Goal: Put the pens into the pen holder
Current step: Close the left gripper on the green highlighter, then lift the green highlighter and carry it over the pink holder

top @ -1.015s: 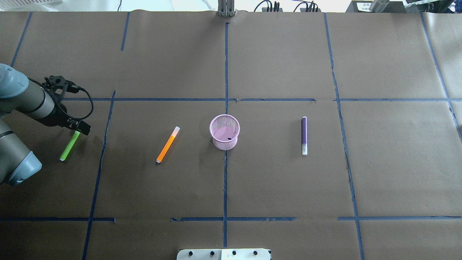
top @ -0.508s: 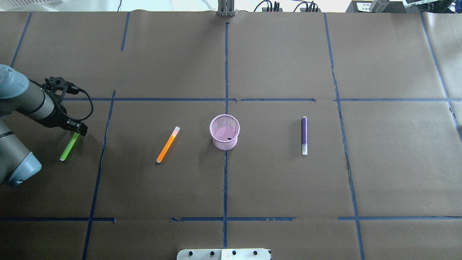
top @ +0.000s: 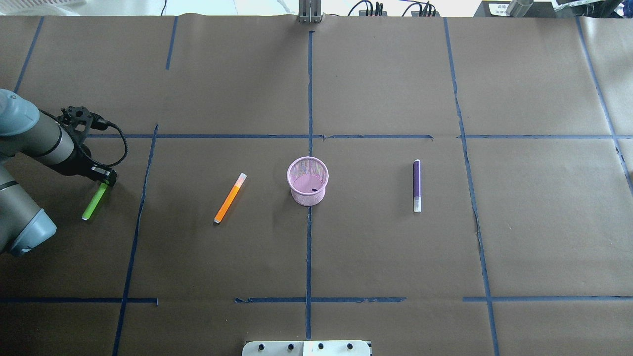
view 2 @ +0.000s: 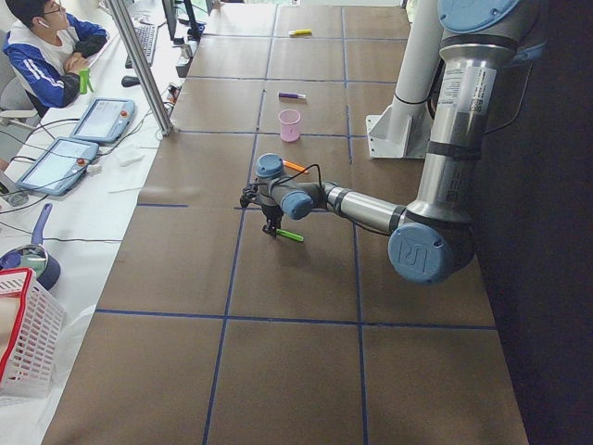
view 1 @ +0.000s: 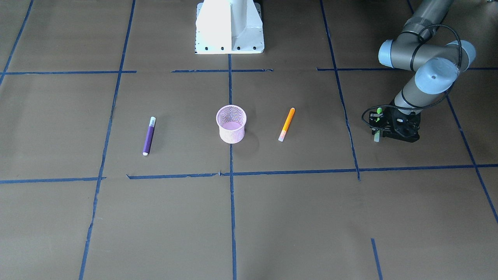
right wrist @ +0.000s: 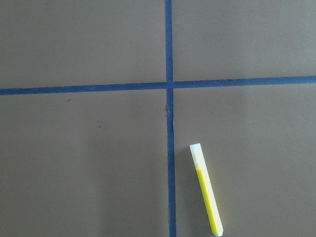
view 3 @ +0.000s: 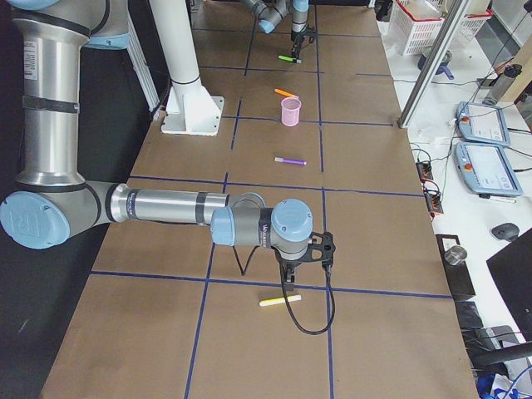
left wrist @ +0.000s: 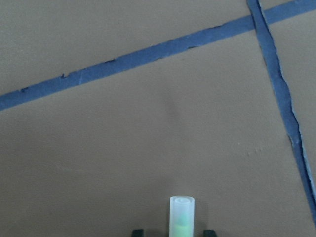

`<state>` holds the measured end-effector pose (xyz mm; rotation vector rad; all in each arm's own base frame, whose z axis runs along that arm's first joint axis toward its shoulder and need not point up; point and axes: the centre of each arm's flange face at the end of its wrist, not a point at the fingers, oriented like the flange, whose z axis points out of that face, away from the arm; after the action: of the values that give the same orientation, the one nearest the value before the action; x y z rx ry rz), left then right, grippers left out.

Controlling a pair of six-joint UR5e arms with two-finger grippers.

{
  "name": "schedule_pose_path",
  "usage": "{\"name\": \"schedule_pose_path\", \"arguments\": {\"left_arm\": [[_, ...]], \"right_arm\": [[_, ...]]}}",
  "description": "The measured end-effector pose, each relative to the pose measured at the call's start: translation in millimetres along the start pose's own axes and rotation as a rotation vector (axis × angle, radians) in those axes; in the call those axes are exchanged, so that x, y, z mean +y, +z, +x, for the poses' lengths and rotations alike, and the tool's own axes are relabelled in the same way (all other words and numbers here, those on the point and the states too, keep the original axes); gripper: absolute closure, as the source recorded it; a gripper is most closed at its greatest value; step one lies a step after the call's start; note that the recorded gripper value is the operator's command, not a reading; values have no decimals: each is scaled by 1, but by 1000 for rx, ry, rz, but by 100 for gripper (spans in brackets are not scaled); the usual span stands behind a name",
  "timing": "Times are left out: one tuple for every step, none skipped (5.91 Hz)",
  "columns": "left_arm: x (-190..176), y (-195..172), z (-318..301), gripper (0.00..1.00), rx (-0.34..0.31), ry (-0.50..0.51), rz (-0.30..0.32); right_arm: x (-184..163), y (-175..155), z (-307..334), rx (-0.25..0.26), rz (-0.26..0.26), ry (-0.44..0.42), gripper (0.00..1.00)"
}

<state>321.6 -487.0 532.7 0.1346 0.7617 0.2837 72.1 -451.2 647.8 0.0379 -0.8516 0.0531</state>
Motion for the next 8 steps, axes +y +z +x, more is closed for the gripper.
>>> {"name": "schedule_pose_path", "arguments": {"left_arm": [[0, 0, 1, 94, 0, 2, 0], [0, -1, 2, 100, 0, 4, 3], [0, -6, 6, 100, 4, 10, 13], [-2, -18, 14, 100, 18, 24, 34], [-7, -39, 28, 100, 41, 45, 73], [-25, -69, 48, 100, 60, 75, 146], [-51, -105, 74, 100, 60, 115, 255], [-77, -141, 107, 100, 62, 159, 366]], "right_arm": [[-1, 0, 0, 0, 0, 0, 0], [-1, 0, 0, 0, 0, 1, 0], [-1, 0, 0, 0, 0, 2, 0], [-1, 0, 0, 0, -1, 3, 0], [-1, 1, 1, 0, -2, 4, 0], [-1, 0, 0, -1, -2, 5, 0], [-3, -1, -1, -2, 1, 3, 0], [-6, -2, -3, -2, 5, -2, 0]]}}
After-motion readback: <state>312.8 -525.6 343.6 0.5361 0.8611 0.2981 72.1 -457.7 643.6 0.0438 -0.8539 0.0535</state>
